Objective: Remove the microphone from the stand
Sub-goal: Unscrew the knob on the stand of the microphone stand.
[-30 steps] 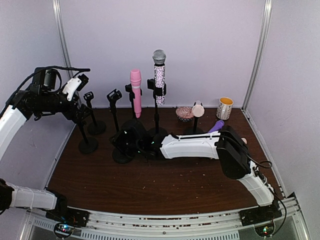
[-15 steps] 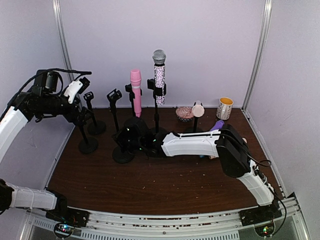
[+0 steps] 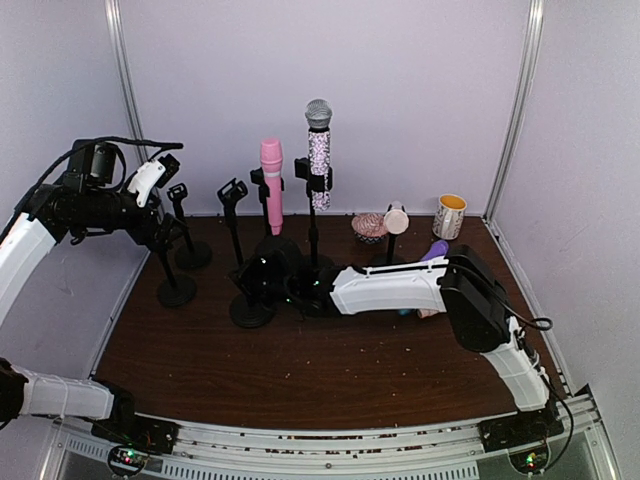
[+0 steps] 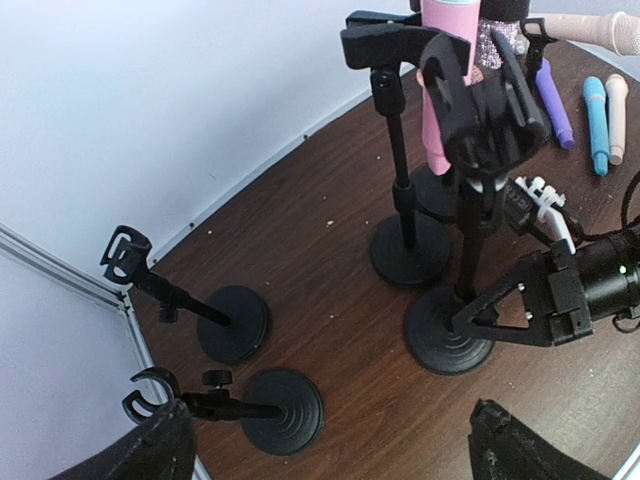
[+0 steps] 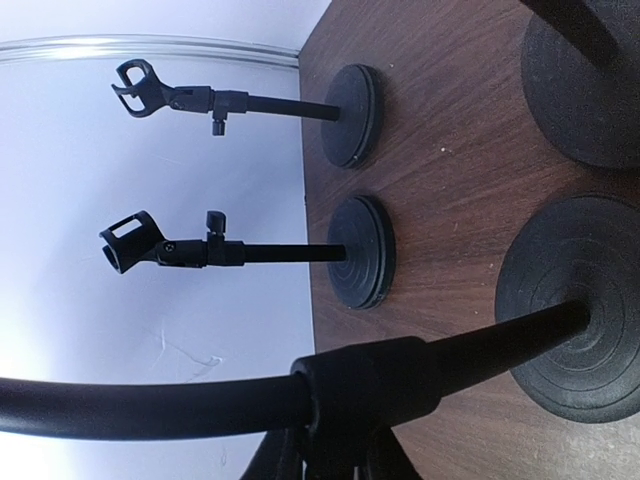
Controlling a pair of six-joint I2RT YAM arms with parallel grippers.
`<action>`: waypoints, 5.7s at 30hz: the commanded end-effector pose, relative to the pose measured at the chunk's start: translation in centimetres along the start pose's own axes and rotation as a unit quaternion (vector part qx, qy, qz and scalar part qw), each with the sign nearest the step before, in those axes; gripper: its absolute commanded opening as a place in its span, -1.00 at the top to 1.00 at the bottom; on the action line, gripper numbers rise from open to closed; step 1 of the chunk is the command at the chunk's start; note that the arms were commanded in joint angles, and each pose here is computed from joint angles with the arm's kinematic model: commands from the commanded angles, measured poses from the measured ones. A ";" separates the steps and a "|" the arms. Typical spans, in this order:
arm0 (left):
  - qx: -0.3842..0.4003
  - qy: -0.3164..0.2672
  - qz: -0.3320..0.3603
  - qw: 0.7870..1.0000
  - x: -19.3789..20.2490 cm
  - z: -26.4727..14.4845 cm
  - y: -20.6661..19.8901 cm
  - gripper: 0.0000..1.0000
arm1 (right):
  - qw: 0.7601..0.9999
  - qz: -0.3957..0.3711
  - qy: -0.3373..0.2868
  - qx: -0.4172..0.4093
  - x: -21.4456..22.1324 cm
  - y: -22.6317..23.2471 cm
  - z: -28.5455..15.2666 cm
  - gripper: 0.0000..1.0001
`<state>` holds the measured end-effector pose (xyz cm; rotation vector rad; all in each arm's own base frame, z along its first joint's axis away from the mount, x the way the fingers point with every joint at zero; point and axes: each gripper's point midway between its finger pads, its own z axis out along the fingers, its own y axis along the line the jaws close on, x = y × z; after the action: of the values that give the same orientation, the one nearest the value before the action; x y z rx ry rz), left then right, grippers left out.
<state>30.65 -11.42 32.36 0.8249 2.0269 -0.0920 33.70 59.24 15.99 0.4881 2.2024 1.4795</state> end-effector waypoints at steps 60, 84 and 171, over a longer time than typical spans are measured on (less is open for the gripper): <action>0.138 -0.027 -0.038 0.989 -2.4 4.5 -3.4 -0.68 | 0.806 -0.430 0.041 0.405 -8.3 -16.1 -16.0 0.95; 0.096 -0.035 -0.012 0.995 -3.0 2.6 -2.3 -0.78 | 0.967 -0.241 -0.083 -0.021 -10.2 -3.7 -25.2 -1.00; 0.111 -0.008 -0.014 0.994 -1.4 3.0 -3.0 -0.78 | 0.897 -0.436 -0.007 0.074 -7.1 -5.0 -14.3 0.62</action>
<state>31.52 -15.20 30.69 0.9199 2.0571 -0.3308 30.69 41.68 15.21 -0.4461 2.1368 0.7561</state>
